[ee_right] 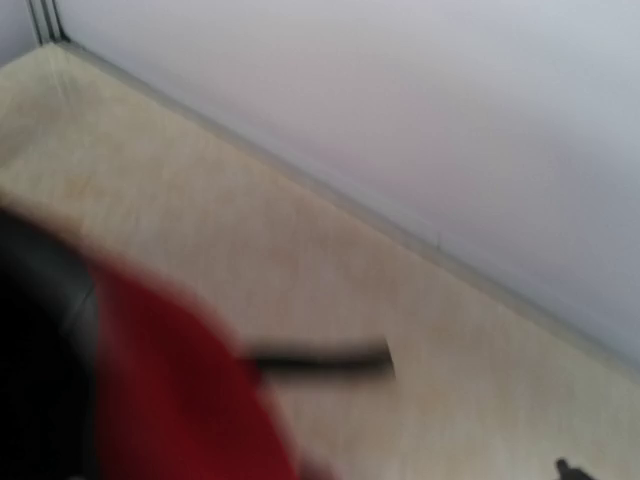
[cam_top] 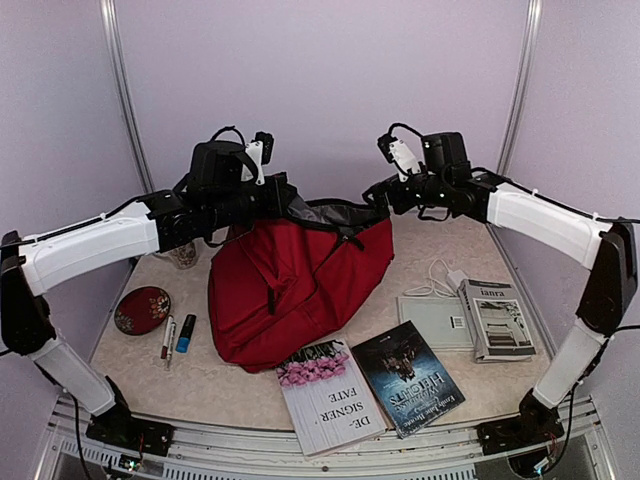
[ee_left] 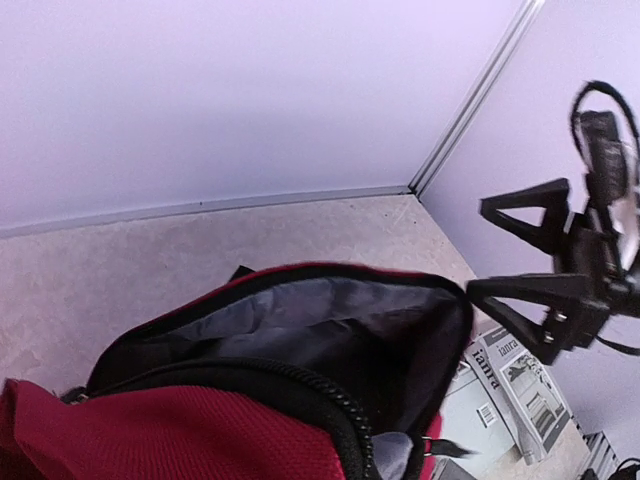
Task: Pack the student bag
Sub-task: Pass from the right arm to the left, then grab the largest pocket of the student bag.
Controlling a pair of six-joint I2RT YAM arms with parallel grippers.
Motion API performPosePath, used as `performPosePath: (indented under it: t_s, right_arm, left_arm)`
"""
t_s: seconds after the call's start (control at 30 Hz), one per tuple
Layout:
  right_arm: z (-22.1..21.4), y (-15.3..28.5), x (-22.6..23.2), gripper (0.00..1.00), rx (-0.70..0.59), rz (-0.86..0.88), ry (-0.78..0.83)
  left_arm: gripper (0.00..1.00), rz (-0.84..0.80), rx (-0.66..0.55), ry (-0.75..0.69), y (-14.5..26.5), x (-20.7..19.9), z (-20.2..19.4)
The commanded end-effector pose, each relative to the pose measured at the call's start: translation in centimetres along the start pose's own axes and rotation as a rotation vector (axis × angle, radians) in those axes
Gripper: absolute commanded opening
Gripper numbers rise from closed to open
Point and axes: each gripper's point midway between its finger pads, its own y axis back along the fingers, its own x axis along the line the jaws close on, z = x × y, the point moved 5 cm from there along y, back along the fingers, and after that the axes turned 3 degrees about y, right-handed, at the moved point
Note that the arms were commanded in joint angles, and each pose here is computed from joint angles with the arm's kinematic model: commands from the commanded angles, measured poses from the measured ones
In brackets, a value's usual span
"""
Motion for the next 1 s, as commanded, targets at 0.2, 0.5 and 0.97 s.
performPosePath:
  t_s: [0.2, 0.5, 0.97]
  right_arm:
    - [-1.2, 11.0, 5.8, 0.59, -0.173, 0.285, -0.22]
    - [-4.5, 5.6, 9.8, 0.45, -0.069, 0.365, -0.338]
    - [-4.9, 1.3, 10.7, 0.0, -0.034, 0.387, -0.313]
  left_arm:
    - [0.0, -0.034, -0.206, 0.192, 0.5, -1.8, 2.8]
    - [0.0, -0.053, -0.24, 0.179, 1.7, -3.3, 3.2]
    - [0.0, -0.097, -0.284, 0.186, 2.7, -4.3, 4.0]
